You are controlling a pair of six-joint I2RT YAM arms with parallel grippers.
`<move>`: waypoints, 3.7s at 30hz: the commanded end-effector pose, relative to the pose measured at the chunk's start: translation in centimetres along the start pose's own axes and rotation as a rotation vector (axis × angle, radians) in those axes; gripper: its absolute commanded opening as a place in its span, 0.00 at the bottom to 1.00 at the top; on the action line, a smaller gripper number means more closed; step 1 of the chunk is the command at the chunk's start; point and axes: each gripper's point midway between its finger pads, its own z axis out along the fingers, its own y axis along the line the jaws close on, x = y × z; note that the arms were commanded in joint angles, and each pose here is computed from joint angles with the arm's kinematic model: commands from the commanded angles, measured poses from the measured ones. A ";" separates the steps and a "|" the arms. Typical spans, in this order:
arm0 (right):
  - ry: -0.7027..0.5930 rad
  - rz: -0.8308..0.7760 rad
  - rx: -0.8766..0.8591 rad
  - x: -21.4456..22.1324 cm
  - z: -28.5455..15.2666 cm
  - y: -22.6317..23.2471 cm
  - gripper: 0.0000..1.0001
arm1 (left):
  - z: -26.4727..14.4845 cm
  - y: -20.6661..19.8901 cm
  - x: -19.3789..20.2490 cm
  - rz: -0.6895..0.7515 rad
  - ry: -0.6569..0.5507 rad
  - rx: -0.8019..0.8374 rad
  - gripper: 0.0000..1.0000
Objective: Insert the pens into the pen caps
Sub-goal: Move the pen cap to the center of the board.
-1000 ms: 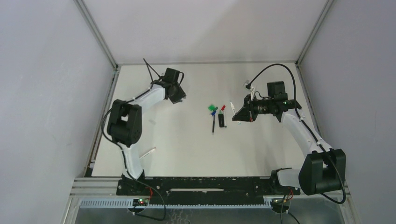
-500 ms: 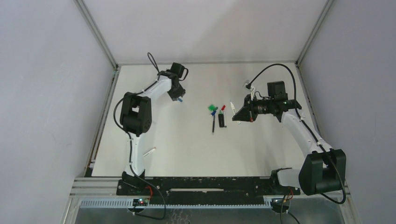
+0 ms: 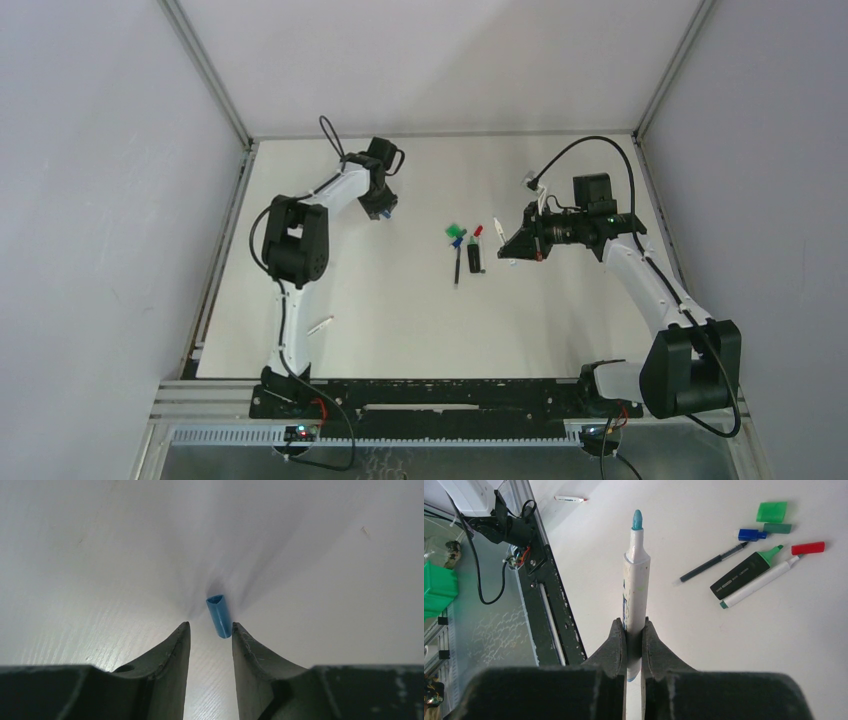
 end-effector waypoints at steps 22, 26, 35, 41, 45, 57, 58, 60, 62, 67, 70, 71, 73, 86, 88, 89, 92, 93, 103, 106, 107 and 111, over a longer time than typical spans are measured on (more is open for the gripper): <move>-0.047 -0.089 0.004 -2.2 -0.9 0.8 0.04 | 0.8 -1.4 -0.1 0.006 0.034 0.033 0.32; -0.048 -0.090 0.004 -2.3 -0.9 0.8 0.04 | 0.6 -1.4 0.0 0.018 0.038 0.042 0.28; -0.048 -0.092 0.004 -2.3 -0.9 0.9 0.04 | 0.1 -1.1 0.5 0.056 0.040 0.066 0.14; -0.049 -0.093 0.003 -2.3 -0.9 0.9 0.04 | -0.8 -0.1 1.0 0.129 0.036 0.070 0.08; -0.049 -0.094 0.001 -2.3 -0.9 1.0 0.04 | -1.7 0.7 2.3 0.211 0.039 0.096 0.07; -0.047 -0.092 -0.002 -2.2 -0.9 1.0 0.04 | -4.0 2.6 6.9 0.451 0.070 0.180 0.06; -0.047 -0.092 -0.002 -2.2 -0.9 1.0 0.04 | -4.3 2.7 7.3 0.479 0.070 0.189 0.06; -0.047 -0.093 -0.003 -2.2 -0.9 1.1 0.04 | -4.7 3.0 8.2 0.530 0.074 0.209 0.06; -0.046 -0.092 -0.005 -2.2 -0.8 1.1 0.04 | -4.9 3.3 9.3 0.578 0.085 0.229 0.06; -0.043 -0.089 -0.006 -2.1 -0.8 1.0 0.04 | -5.8 3.7 11.9 0.685 0.108 0.291 0.06; -0.042 -0.090 -0.008 -2.1 -0.7 1.0 0.04 | -6.4 3.9 13.5 0.765 0.116 0.318 0.08; -0.042 -0.088 -0.008 -2.1 -0.7 1.0 0.04 | -6.7 4.0 14.1 0.797 0.118 0.323 0.09; -0.041 -0.090 -0.011 -2.1 -0.7 1.1 0.04 | -7.1 4.2 15.4 0.863 0.122 0.332 0.10; -0.033 -0.084 -0.005 -1.9 -0.6 0.8 0.05 | -9.0 5.0 20.2 1.049 0.079 0.391 0.25; -0.034 -0.086 0.000 -1.9 -0.7 0.7 0.05 | -9.3 4.8 20.1 1.043 0.064 0.402 0.27; -0.033 -0.084 0.002 -1.8 -0.7 0.6 0.04 | -9.5 4.8 20.1 1.037 0.054 0.408 0.28; -0.035 -0.081 0.007 -1.8 -0.8 0.4 0.05 | -10.7 4.1 19.4 1.001 0.002 0.444 0.31; -0.036 -0.080 0.009 -1.8 -0.9 0.4 0.05 | -11.2 3.8 19.1 0.986 -0.021 0.462 0.32; -0.045 -0.069 0.028 -1.9 -1.4 -0.3 0.05 | -17.2 3.0 17.0 0.730 -0.222 0.694 0.36; -0.046 -0.069 0.031 -1.9 -1.5 -0.4 0.05 | -18.7 3.5 16.9 0.665 -0.262 0.771 0.36; -0.046 -0.069 0.032 -1.8 -1.5 -0.5 0.05 | -19.2 3.5 16.7 0.644 -0.278 0.794 0.36; -0.046 -0.063 0.034 -1.8 -1.5 -0.6 0.05 | -20.5 4.0 16.3 0.578 -0.310 0.841 0.33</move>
